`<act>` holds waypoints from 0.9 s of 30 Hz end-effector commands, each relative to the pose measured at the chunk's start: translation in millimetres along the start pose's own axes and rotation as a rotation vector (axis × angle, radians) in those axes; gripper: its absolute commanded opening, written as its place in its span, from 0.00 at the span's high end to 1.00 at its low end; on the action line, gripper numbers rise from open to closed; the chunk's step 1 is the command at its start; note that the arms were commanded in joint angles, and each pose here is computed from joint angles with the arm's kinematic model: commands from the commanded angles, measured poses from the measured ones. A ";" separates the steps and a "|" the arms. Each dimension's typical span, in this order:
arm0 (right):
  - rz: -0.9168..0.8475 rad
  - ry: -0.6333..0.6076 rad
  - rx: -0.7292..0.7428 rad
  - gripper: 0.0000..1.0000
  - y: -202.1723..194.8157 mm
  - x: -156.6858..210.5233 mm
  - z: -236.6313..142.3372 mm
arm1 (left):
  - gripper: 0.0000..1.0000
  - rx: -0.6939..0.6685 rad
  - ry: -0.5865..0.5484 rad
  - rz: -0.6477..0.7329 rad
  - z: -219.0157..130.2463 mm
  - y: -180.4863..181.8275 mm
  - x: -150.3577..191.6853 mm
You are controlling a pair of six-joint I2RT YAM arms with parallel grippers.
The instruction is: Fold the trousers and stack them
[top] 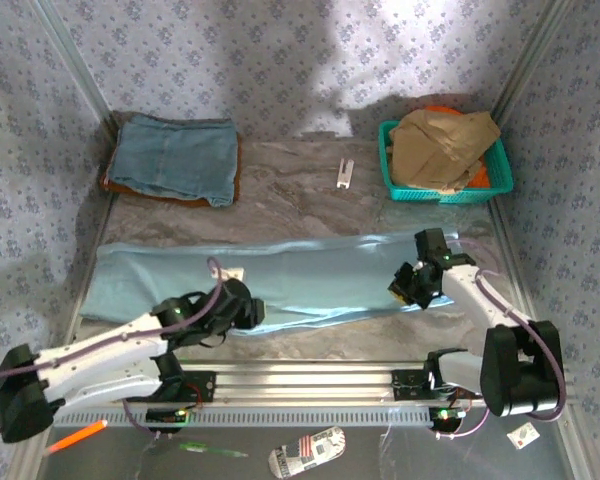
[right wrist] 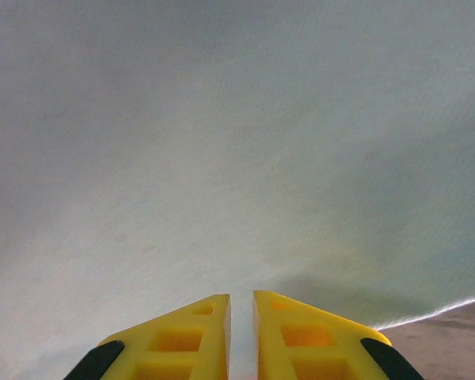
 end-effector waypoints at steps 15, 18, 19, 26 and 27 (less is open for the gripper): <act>-0.095 -0.032 0.096 1.00 133.3 -69.4 86.7 | 0.55 -0.302 -0.071 -0.598 91.2 158.5 -78.9; -0.029 -0.010 0.119 0.95 114.2 -84.3 92.4 | 0.52 -0.340 -0.057 -0.677 98.7 178.8 -71.4; -0.015 -0.006 0.118 0.93 108.5 -87.5 89.9 | 0.51 -0.351 -0.049 -0.696 100.2 183.8 -69.4; 0.031 -0.096 0.022 0.75 60.7 -105.1 5.1 | 0.40 -0.338 -0.009 -0.744 113.8 197.4 -70.6; 0.069 -0.110 0.017 0.75 44.5 -105.5 -7.2 | 0.39 -0.325 -0.010 -0.737 114.6 196.0 -73.9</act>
Point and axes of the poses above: each hand's point on the last joint's axis, 136 mm out from that joint toward the fingers, its own z axis out along the fingers, its own y axis along the line the jaws close on, x = y × z, the point moved 2 cm from there along -z, back along the fingers, and after that the axes turned 11 degrees about z, right-handed, at the moved point
